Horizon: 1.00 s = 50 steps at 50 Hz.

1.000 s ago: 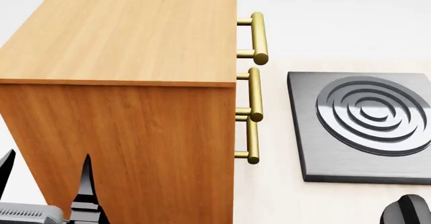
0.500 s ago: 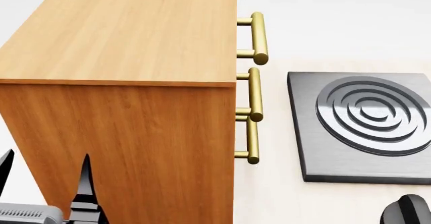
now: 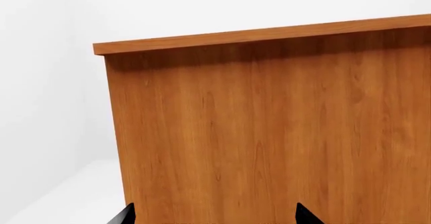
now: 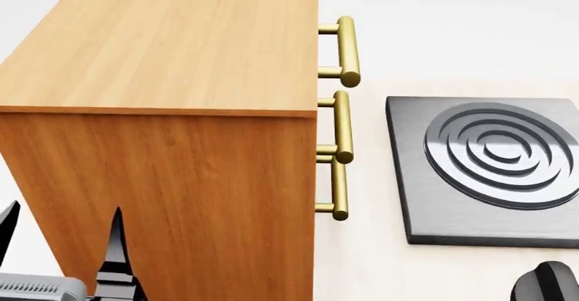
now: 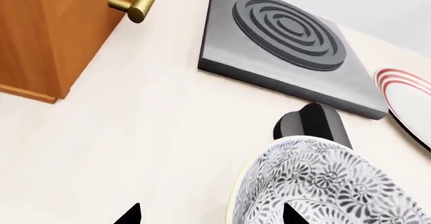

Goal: Put the bowl on the top of the cabinet.

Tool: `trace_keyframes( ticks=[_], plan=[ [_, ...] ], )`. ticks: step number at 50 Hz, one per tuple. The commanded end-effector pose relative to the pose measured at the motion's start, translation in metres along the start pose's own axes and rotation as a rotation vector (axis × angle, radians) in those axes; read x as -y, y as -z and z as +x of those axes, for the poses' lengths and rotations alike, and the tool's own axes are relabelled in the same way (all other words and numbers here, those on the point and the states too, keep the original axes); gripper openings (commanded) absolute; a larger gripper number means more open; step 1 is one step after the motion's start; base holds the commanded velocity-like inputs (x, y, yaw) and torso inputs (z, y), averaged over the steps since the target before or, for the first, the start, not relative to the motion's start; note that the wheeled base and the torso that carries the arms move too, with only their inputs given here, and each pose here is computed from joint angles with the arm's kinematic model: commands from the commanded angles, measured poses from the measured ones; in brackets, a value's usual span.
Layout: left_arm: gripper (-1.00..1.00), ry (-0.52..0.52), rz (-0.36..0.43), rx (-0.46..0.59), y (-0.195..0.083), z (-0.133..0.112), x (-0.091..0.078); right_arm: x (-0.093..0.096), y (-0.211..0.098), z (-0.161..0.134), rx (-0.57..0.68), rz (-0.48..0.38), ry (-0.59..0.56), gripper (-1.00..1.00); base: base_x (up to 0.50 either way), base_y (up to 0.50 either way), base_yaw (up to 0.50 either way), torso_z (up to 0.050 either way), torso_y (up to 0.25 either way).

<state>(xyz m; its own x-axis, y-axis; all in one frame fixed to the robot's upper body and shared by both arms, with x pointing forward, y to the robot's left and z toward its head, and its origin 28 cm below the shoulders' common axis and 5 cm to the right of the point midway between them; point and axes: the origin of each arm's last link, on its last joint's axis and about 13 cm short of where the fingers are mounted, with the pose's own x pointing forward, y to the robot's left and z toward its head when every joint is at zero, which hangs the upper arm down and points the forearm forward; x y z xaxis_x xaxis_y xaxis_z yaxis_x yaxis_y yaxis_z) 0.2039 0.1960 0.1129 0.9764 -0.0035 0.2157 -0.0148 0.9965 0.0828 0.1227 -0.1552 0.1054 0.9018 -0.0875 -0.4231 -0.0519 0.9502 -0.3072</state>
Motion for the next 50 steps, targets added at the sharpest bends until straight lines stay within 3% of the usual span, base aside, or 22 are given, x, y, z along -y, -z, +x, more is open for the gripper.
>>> trace_keyframes(
  ticks=[1, 50],
  plan=[
    [1.0, 0.001, 0.0, 0.0, 0.0001, -0.0005, 0.0001, 0.0007, 0.0054, 0.003, -0.017, 0.007, -0.001, 1.0, 0.0, 0.0, 0.0, 0.0, 0.0],
    [1.0, 0.007, 0.001, 0.001, -0.0001, -0.001, 0.002, 0.0018, 0.01, 0.0054, -0.043, 0.022, 0.002, 1.0, 0.0, 0.0, 0.0, 0.0, 0.0]
  ],
)
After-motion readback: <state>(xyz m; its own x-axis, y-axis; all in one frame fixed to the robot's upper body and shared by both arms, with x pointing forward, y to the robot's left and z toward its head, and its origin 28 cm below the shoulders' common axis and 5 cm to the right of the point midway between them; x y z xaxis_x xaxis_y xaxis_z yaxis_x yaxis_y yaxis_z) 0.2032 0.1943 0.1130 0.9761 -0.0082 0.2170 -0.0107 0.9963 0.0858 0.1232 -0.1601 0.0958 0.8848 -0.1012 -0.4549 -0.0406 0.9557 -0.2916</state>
